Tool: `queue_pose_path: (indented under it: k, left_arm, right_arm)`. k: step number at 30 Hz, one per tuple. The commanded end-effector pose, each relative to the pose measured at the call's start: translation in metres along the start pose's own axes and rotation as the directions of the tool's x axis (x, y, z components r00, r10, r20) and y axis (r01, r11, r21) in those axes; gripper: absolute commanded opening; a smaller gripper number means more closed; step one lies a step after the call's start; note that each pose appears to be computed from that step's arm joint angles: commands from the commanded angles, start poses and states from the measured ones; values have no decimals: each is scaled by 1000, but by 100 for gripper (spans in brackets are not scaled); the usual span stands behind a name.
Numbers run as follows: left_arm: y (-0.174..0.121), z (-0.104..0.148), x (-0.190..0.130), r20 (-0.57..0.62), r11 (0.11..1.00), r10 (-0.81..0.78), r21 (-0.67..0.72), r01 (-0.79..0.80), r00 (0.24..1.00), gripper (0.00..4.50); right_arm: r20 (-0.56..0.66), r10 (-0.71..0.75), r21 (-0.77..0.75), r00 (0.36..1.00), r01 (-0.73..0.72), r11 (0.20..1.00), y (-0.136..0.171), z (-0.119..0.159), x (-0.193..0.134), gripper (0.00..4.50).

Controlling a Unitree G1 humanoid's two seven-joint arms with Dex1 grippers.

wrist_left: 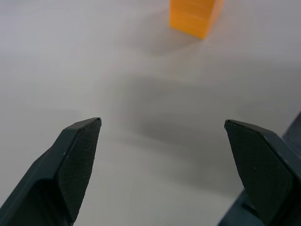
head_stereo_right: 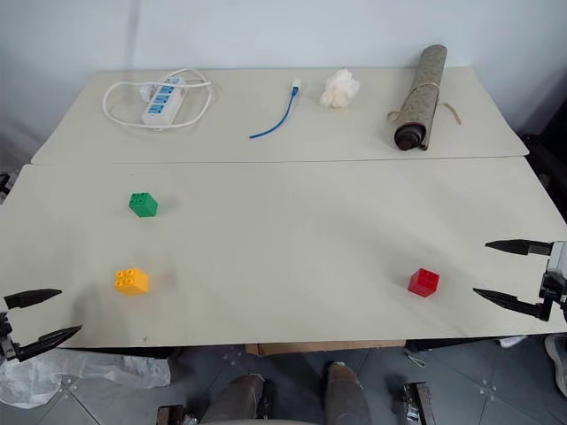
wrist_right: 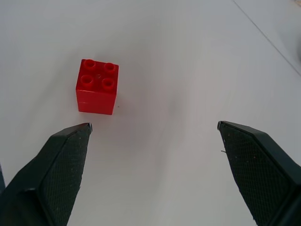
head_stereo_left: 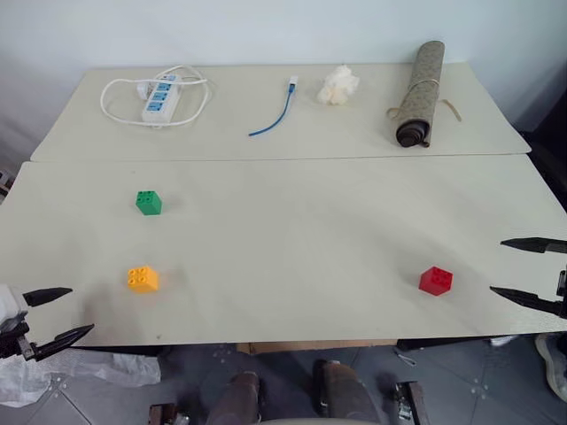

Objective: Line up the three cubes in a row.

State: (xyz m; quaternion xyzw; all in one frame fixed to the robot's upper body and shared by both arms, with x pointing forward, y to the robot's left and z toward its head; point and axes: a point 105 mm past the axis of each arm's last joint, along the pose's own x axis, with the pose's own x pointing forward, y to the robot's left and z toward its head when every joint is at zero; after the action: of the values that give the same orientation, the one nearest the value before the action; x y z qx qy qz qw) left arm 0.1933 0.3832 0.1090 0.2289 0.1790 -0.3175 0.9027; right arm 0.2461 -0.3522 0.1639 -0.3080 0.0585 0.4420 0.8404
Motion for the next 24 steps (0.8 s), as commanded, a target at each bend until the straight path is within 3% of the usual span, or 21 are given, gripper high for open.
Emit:
queue_pose_path:
  k: [1,3,6,8,10,14,18,21,24]
  left_arm:
    - [10,15,-2,47,998,49,37,-51,998,447]
    - [13,37,5,160,997,60,43,-67,985,447]
    - [1,63,19,223,997,-22,83,3,975,447]
    - [-14,108,41,357,994,-100,66,82,929,447]
    - [-42,139,65,406,975,-219,113,189,887,447]
    - [-71,158,95,425,946,-323,155,283,846,447]
    - [-105,161,129,375,877,-479,226,423,793,447]
    - [-112,170,137,393,860,-511,236,453,765,447]
    - [-118,175,141,394,840,-543,250,482,741,447]
  right_arm:
    - [43,-18,-17,999,18,1000,-7,10,-4,450]
    - [83,-66,-2,994,67,998,-15,14,-1,450]
    - [130,-175,-13,976,179,984,-28,21,1,450]
    - [193,-278,-2,941,284,959,-38,31,0,450]
    - [190,-304,2,933,310,951,-34,32,-5,450]
    - [109,-378,-2,919,381,925,-30,25,-31,450]
    - [-89,-431,60,898,436,898,-7,-8,-78,450]
    - [-149,-423,99,894,439,893,6,-18,-89,450]
    - [-132,-351,128,927,367,921,17,-12,-75,450]
